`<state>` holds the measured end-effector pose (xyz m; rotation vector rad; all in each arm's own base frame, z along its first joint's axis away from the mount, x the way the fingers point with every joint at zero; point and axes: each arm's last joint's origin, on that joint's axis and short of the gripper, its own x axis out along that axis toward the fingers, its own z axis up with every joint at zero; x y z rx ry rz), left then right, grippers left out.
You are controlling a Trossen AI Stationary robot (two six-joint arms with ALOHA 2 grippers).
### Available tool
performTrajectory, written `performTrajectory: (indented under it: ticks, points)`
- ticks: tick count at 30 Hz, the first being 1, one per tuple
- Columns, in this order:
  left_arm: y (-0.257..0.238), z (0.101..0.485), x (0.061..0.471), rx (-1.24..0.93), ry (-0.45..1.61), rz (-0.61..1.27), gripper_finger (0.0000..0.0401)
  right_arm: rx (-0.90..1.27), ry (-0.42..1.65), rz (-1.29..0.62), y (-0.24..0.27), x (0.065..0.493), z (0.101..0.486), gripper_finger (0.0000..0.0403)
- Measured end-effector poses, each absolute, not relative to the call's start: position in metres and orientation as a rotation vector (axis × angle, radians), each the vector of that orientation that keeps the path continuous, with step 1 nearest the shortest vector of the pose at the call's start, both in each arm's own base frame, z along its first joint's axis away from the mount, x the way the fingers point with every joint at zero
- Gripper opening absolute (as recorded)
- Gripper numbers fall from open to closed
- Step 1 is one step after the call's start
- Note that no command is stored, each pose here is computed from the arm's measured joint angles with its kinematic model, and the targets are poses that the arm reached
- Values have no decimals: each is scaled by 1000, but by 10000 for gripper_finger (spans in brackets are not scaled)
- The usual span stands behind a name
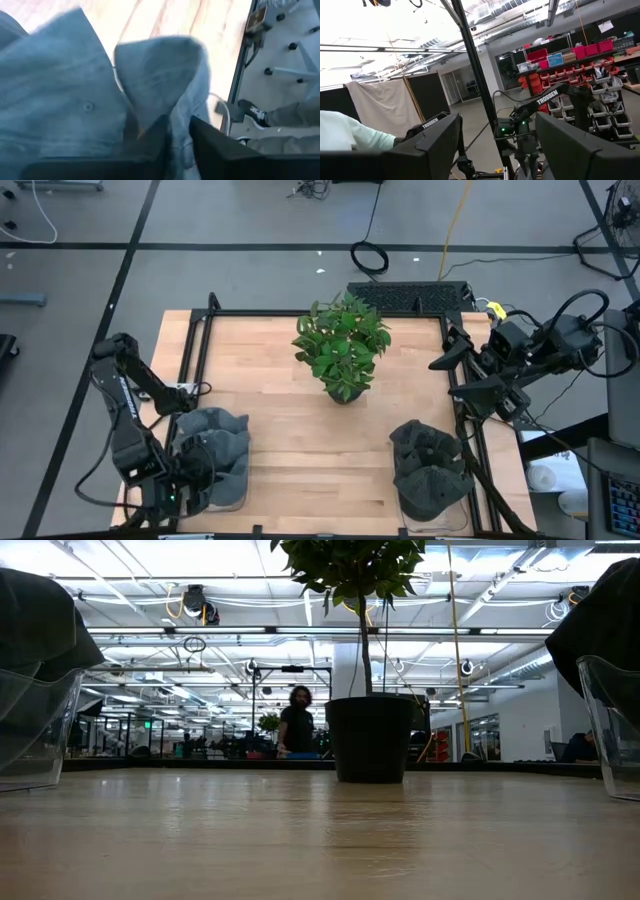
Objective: Pick & Place hat
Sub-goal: Put the blue cap into the left transparent bin, then return to Home Position
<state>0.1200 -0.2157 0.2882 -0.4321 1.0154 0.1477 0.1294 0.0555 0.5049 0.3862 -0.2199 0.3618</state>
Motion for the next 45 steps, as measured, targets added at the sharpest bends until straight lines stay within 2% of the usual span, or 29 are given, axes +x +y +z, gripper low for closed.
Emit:
performTrajectory:
  ticks: [6,10,15,19,25,28,32,39,45]
  points:
    - [-207,296,124,-488,1002,153,204,386,-218,362,56,130,505,249]
    - [-201,301,124,-536,1034,146,278,388,-217,362,56,130,505,249]
    - [-191,321,120,-685,1026,123,334,382,-198,359,56,131,503,249]
    - [-194,339,123,-736,915,53,351,381,-157,354,57,132,499,249]
    - [-211,347,134,-736,785,-63,333,378,-129,350,57,132,496,249]
    - [-216,345,136,-759,780,-61,301,379,-133,350,57,132,497,249]
    - [-215,360,138,-737,625,-93,244,378,-136,351,56,132,497,249]
    - [-181,424,122,-412,237,-20,151,342,-164,347,53,124,499,249]
    - [-134,464,96,-172,30,205,100,315,-247,348,41,98,507,249]
